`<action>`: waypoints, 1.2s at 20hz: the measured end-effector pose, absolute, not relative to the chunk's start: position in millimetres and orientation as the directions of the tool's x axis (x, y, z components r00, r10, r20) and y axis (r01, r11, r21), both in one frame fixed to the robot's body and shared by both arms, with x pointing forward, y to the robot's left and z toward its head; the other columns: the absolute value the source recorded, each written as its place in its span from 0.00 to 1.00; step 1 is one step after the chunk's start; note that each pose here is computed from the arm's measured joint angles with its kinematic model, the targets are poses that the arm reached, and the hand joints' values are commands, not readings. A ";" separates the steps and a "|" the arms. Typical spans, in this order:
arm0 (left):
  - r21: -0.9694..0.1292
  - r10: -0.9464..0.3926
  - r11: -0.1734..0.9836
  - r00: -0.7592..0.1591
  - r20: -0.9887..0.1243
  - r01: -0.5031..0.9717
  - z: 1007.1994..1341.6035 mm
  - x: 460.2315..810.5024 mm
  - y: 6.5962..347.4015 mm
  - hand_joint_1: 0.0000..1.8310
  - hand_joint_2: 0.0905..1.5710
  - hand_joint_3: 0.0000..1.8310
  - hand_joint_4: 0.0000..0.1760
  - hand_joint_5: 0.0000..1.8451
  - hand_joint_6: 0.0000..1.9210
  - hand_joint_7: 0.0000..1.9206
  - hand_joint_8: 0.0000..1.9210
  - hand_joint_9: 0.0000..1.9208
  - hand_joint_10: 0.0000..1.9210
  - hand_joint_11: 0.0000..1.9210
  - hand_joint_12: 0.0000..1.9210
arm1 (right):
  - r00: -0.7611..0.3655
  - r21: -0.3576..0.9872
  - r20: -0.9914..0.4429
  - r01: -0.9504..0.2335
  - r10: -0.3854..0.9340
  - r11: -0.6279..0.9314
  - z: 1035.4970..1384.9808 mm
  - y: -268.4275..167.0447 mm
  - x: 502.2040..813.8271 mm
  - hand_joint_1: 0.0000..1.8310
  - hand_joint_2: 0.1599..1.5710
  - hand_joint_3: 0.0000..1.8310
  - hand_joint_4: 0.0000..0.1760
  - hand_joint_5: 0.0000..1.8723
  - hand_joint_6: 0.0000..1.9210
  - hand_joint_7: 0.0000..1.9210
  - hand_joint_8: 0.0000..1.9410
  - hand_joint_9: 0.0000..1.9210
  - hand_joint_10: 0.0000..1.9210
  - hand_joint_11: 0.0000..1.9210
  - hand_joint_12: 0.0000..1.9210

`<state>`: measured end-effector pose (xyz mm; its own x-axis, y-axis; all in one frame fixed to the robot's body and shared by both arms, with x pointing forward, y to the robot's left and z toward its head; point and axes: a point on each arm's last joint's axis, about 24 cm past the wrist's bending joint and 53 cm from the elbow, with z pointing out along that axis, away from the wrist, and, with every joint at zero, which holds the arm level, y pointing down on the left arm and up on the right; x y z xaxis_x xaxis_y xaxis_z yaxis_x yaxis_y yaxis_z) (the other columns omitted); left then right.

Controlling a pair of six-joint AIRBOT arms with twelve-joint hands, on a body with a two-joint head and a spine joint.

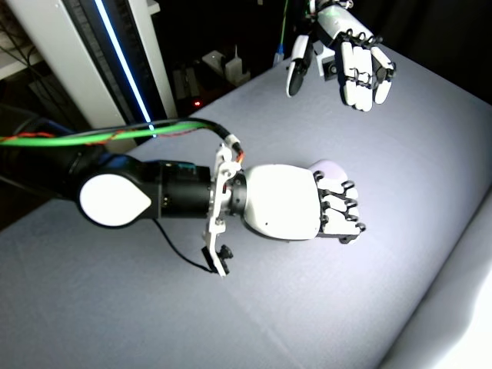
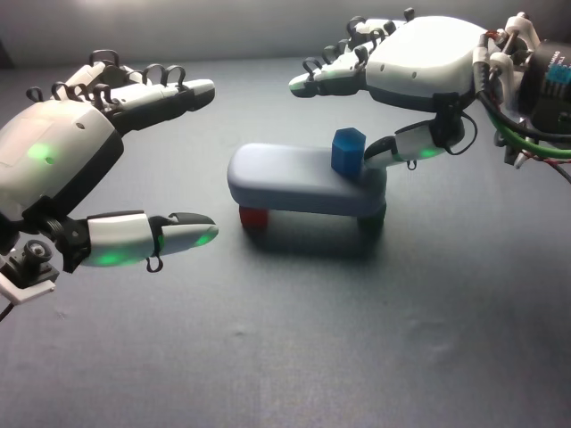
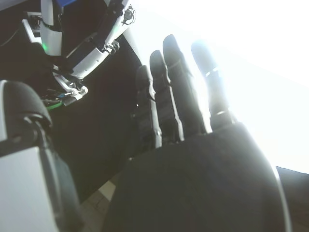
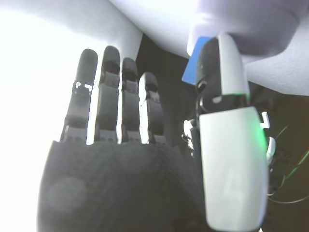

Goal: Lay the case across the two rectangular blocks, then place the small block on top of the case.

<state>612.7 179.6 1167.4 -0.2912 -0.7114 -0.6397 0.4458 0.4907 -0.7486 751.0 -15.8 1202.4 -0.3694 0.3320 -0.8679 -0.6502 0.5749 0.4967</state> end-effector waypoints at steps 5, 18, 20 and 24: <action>-0.753 -0.716 0.483 -0.293 -0.633 0.447 1167.3 612.0 178.3 0.46 0.57 0.00 0.00 0.23 0.00 0.22 0.00 0.26 0.00 0.00 0.49 | -0.368 0.497 -0.868 -0.645 0.334 0.581 1202.5 -19.0 752.6 0.59 0.60 0.00 0.31 0.14 0.00 0.15 0.00 0.14 0.00 0.00 0.42; -0.763 -0.726 0.472 -0.296 -0.620 0.441 1165.7 609.4 179.6 0.45 0.56 0.00 0.00 0.24 0.00 0.27 0.00 0.28 0.01 0.00 0.50 | -0.271 0.423 -0.906 -0.612 0.326 0.668 1227.7 -72.9 759.3 0.57 0.62 0.00 0.15 0.15 0.00 0.16 0.00 0.18 0.01 0.00 0.50; -0.763 -0.729 0.476 -0.290 -0.620 0.436 1165.4 608.2 183.5 0.45 0.56 0.00 0.00 0.23 0.00 0.25 0.00 0.27 0.00 0.00 0.47 | -0.252 0.435 -0.899 -0.609 0.359 0.663 1240.3 -89.8 753.3 0.55 0.64 0.01 0.11 0.15 0.00 0.16 0.00 0.18 0.00 0.00 0.53; -0.754 -0.738 0.496 -0.249 -0.628 0.430 1173.0 604.5 202.1 0.44 0.59 0.00 0.00 0.23 0.00 0.26 0.00 0.27 0.00 0.00 0.55 | -0.221 0.494 -0.858 -0.604 0.464 0.625 1266.5 -130.1 739.1 0.45 0.69 0.00 0.36 0.14 0.00 0.17 0.00 0.14 0.01 0.00 0.38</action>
